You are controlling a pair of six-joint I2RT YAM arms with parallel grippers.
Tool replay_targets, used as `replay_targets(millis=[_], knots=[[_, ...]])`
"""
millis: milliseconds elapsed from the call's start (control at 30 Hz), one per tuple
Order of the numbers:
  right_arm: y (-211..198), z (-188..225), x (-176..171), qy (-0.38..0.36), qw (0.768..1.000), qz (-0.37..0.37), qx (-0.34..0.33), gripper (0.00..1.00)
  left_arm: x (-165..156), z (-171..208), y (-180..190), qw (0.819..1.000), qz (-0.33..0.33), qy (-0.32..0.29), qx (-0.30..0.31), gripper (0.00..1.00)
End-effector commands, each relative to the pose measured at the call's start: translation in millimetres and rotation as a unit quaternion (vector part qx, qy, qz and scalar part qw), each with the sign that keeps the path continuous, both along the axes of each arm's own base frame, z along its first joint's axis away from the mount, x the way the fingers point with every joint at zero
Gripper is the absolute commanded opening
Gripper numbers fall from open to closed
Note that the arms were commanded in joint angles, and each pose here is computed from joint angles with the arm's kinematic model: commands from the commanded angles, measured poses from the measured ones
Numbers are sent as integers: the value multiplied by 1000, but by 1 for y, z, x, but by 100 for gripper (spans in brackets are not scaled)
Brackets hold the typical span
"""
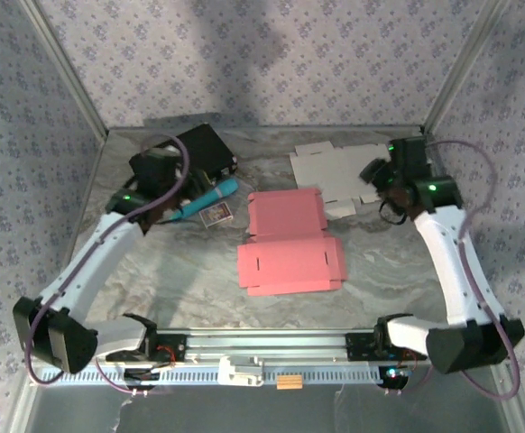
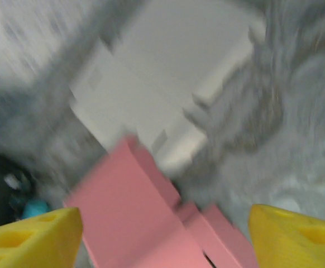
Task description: Fold the paper box
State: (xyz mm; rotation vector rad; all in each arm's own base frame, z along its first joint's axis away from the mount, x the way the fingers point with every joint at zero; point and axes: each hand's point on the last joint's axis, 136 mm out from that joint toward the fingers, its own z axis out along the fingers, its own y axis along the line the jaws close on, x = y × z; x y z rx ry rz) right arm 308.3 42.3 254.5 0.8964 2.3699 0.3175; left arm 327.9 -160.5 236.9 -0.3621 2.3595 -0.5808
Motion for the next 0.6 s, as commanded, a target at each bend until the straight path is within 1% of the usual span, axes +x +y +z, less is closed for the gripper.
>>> replay_targets(millis=[0,67,133,167,233,267,367,467,567], knots=[[34,-58,-67,143,987,26,66,74,-40,-34,-33,996,-49,74,3,43],[49,-87,-77,156,981,39,107,72,-51,-55,-54,993,-70,99,2,42],[65,-103,-74,143,976,64,149,70,-58,-70,-75,989,-98,115,3,38],[69,-111,-74,146,974,69,158,70,-62,-77,-84,986,-112,123,8,37],[69,-124,-72,155,972,88,156,67,-69,-92,-98,981,-133,141,15,34],[67,-129,-70,158,971,100,148,65,-72,-99,-104,978,-140,151,14,32],[54,-141,-67,175,970,129,111,64,-80,-122,-109,973,-147,179,17,30],[39,-152,-60,177,967,131,125,67,-82,-138,-106,971,-136,194,18,29],[30,-156,-45,168,968,137,126,70,-83,-149,-110,969,-131,208,-5,29]])
